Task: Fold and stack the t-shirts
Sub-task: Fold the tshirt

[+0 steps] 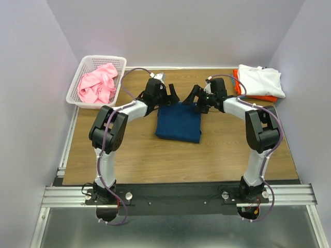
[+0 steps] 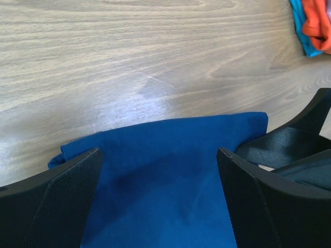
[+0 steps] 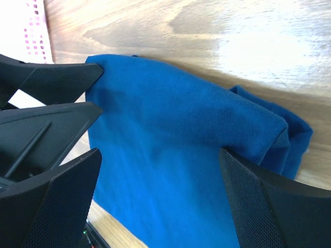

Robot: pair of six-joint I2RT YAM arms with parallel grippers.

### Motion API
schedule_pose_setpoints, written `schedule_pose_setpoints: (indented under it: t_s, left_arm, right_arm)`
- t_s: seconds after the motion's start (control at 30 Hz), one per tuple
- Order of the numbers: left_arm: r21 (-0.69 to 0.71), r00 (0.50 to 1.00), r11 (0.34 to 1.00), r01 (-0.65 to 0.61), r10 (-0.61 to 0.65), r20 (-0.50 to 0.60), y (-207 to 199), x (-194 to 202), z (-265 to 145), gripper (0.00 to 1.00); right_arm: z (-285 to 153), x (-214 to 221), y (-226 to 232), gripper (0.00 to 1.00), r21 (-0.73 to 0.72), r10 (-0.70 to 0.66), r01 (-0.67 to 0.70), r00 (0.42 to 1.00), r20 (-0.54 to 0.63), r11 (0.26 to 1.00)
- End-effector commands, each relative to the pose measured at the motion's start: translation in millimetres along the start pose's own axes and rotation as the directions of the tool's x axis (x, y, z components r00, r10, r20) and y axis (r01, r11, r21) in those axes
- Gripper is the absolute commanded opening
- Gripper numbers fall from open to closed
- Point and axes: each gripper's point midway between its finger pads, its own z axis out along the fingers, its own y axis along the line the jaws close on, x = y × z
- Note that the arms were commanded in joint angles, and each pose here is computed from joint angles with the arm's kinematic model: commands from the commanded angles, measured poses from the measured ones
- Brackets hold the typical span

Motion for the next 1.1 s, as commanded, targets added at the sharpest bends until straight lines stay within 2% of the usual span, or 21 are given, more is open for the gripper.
schedule_pose_setpoints:
  t_s: [0.0,0.2,0.3,0.47,0.5,0.6,0.67,0.7,0.73,0.8,0.83,0.9,0.93,1.07]
  left_arm:
    - [-0.042,1.0,0.999,-0.019,0.018,-0.012,13.5,2.3,11.6,0.98]
    - [-0.07,0.998,0.998,-0.006,0.002,-0.058,28.7,22.7,23.3,0.98]
    - [-0.11,0.998,0.994,-0.013,0.007,-0.055,32.2,17.1,18.9,0.98]
    - [-0.094,0.998,0.995,-0.041,0.046,0.052,4.8,-29.7,-12.3,0.98]
    - [-0.083,0.993,0.996,-0.046,0.054,0.106,-8.7,-49.6,-30.1,0.98]
    - [-0.123,0.983,0.992,-0.038,0.06,0.173,-19.2,-59.8,-64.3,0.98]
    - [-0.109,0.983,0.993,-0.034,0.053,0.176,-26.6,-51.1,-77.1,0.98]
    - [-0.102,0.989,0.994,-0.035,0.049,0.141,-28.6,-27.8,-80.2,0.98]
    - [-0.066,0.986,0.997,-0.038,0.048,0.162,-40.4,-28.4,-89.9,0.98]
    - [-0.032,0.993,0.998,-0.049,0.052,0.105,-47.9,10.0,-93.3,0.98]
    - [0.014,0.993,0.999,-0.042,0.041,0.109,-59.5,14.4,-97.9,0.98]
    - [0.016,0.998,1.0,-0.022,0.021,0.06,-53.2,45.3,-99.1,0.98]
    - [0.063,1.0,0.998,-0.01,0.008,0.029,-62.0,57.2,-100.4,0.98]
    - [0.06,0.999,0.998,0.033,-0.031,-0.04,-45.7,96.7,-101.0,0.98]
  right_arm:
    - [9.4,-11.6,-8.7,1.0,0.024,0.007,-0.008,1.0,0.028,1.0]
    - [14.9,-2.8,-24.7,1.0,0.044,0.014,-0.014,1.0,0.0,0.999]
    - [1.9,-12.2,-0.2,1.0,-0.029,-0.058,0.058,0.998,0.008,0.998]
    - [-41.6,-30.0,54.2,1.0,-0.144,-0.158,0.169,0.984,0.083,0.975]
    - [-47.3,-23.5,56.1,1.0,-0.153,-0.162,0.172,0.984,0.077,0.973]
    - [-76.9,1.7,73.8,1.0,-0.229,-0.19,0.197,0.98,0.053,0.953]
    - [-85.6,17.1,72.4,1.0,-0.227,-0.184,0.19,0.982,0.044,0.955]
    - [-97.3,24.7,83.9,1.0,-0.246,-0.201,0.209,0.978,0.059,0.946]
    - [-95.8,40.8,70.8,1.0,-0.222,-0.181,0.184,0.983,0.033,0.958]
    - [-100.3,57.3,69.6,1.0,-0.221,-0.172,0.173,0.985,0.022,0.96]
    - [-103.9,68.9,64.9,1.0,-0.218,-0.169,0.169,0.985,0.022,0.961]
    - [-104.2,80.4,62.1,1.0,-0.237,-0.148,0.148,0.989,0.019,0.96]
    - [-106.1,81.9,66.6,1.0,-0.268,-0.159,0.164,0.987,0.038,0.949]
    - [-97.8,111.3,46.6,1.0,-0.292,-0.135,0.119,0.99,-0.032,0.949]
